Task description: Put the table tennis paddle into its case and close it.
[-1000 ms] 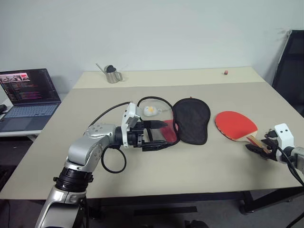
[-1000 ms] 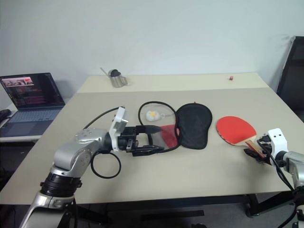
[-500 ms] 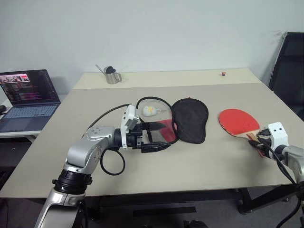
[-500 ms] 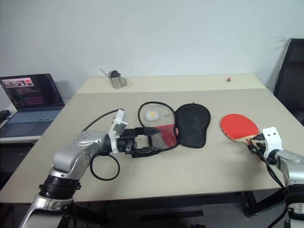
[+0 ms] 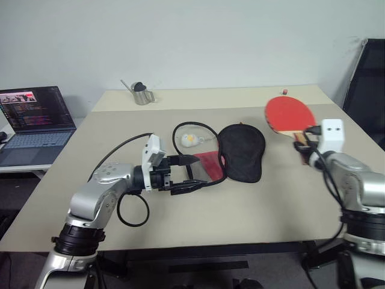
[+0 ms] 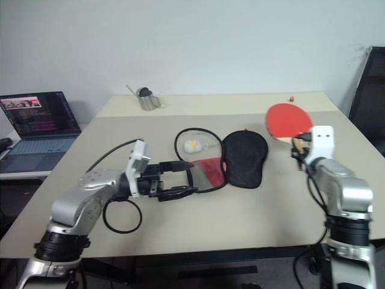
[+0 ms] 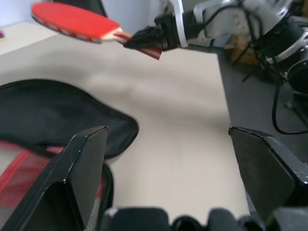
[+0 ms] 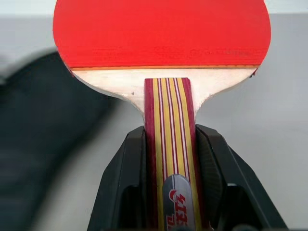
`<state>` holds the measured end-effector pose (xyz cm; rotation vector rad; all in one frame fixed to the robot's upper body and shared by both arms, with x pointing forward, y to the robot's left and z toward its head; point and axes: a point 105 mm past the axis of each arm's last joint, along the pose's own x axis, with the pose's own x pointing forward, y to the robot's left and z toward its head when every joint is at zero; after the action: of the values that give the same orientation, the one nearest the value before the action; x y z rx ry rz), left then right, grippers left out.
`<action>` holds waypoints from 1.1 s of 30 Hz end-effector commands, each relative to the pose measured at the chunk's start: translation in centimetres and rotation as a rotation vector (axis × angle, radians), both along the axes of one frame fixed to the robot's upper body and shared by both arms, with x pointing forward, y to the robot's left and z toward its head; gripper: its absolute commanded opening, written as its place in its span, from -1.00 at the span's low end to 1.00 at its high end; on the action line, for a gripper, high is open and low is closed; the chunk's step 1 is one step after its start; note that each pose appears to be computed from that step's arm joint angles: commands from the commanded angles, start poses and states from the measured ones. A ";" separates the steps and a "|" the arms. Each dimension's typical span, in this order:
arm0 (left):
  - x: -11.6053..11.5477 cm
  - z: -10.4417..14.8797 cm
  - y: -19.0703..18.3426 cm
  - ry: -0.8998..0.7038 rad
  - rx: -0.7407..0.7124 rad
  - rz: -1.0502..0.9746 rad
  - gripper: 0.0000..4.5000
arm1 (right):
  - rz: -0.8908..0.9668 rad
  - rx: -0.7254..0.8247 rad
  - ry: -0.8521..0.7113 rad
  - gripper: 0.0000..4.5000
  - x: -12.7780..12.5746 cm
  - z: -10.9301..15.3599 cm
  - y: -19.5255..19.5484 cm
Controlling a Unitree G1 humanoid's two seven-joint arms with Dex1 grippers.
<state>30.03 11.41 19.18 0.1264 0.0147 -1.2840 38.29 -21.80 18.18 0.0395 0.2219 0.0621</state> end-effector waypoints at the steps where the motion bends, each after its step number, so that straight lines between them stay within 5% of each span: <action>1: -0.2 1.3 0.7 -0.056 -0.006 0.026 0.95 | 0.018 0.045 -0.033 -0.52 -0.1 1.4 3.3; 12: -0.6 1.1 1.4 -0.055 0.008 0.058 0.95 | 0.036 0.126 0.004 -0.52 2.4 -0.6 10.3; 33: -0.5 1.1 1.4 -0.059 0.013 0.064 0.95 | 0.018 0.049 0.078 -0.52 4.1 -5.0 12.4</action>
<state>29.83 12.70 19.08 0.1500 0.0205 -1.2118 42.16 -10.74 11.24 0.0956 0.3619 0.0386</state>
